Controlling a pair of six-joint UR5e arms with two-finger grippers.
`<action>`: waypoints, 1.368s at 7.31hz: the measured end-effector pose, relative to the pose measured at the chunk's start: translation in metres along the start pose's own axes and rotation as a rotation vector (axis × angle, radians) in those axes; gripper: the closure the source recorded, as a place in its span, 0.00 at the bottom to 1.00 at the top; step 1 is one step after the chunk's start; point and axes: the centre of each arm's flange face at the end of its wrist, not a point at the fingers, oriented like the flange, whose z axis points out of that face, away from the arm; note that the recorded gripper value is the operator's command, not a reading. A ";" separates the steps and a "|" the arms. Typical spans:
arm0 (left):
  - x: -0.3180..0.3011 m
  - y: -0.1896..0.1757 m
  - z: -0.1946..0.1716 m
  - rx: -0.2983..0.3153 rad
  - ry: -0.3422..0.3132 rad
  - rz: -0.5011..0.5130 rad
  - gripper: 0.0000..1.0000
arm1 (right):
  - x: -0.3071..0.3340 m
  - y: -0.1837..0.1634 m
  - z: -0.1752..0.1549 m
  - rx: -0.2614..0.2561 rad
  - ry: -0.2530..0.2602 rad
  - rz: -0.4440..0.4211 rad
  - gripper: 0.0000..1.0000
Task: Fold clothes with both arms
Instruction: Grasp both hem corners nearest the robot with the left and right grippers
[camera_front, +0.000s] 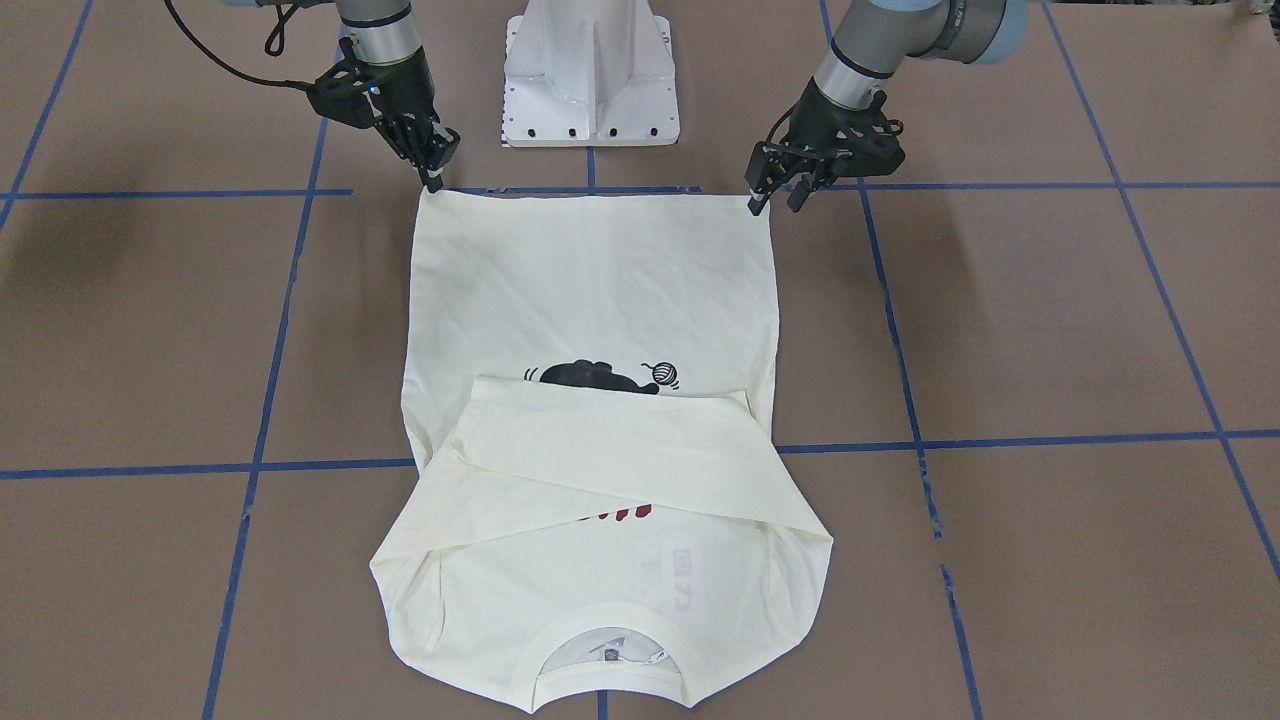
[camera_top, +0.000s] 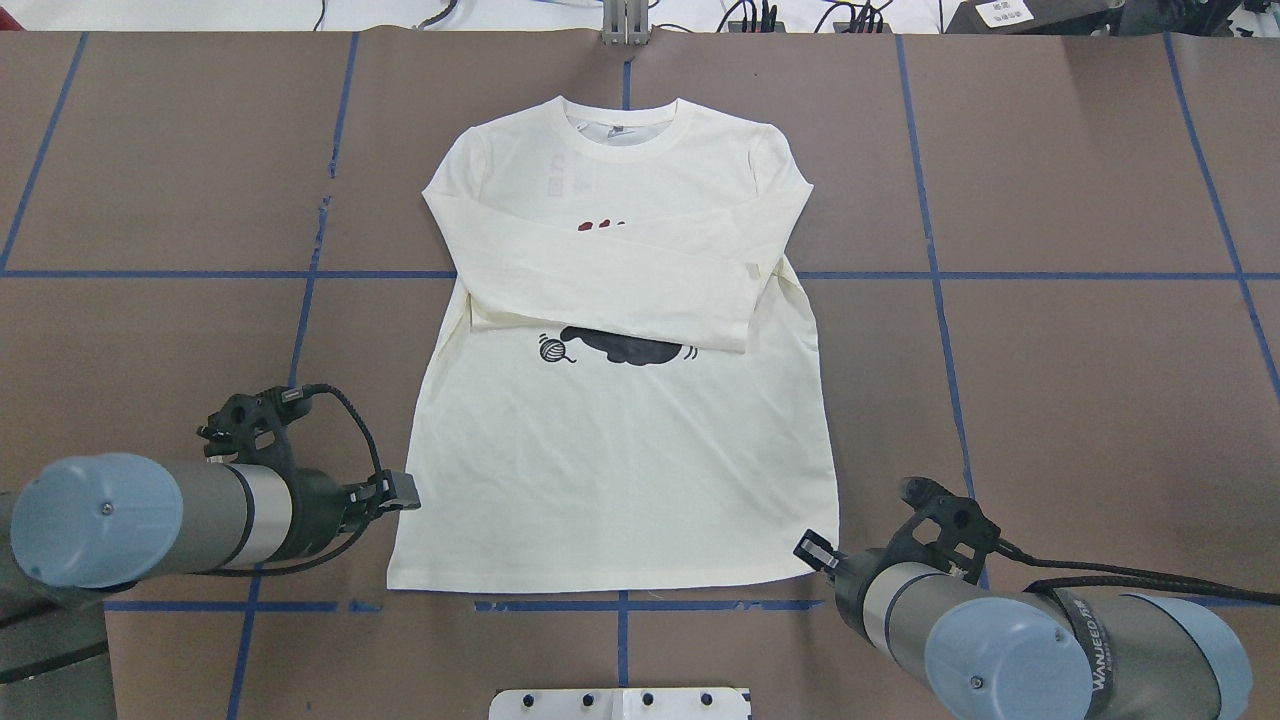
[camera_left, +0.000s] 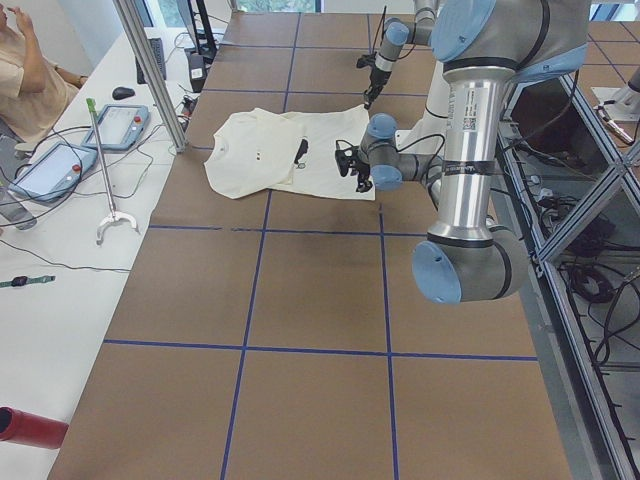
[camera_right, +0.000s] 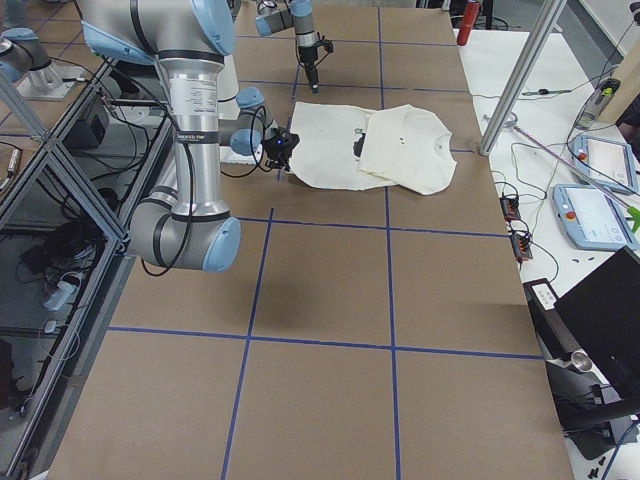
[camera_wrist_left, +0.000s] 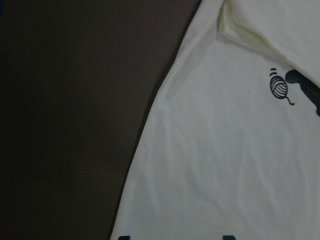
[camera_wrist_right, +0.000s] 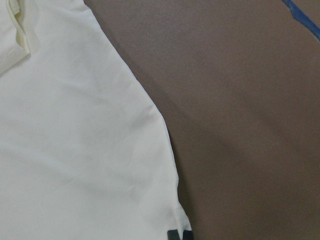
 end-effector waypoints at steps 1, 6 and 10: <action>-0.005 0.027 0.015 0.008 -0.058 -0.021 0.36 | 0.000 0.001 0.000 -0.001 0.001 -0.001 1.00; 0.004 0.059 0.044 0.027 -0.118 -0.026 1.00 | 0.002 0.002 0.001 -0.001 0.005 -0.005 1.00; 0.017 0.059 0.025 0.019 -0.098 -0.022 1.00 | 0.004 0.003 0.002 0.000 0.008 -0.007 1.00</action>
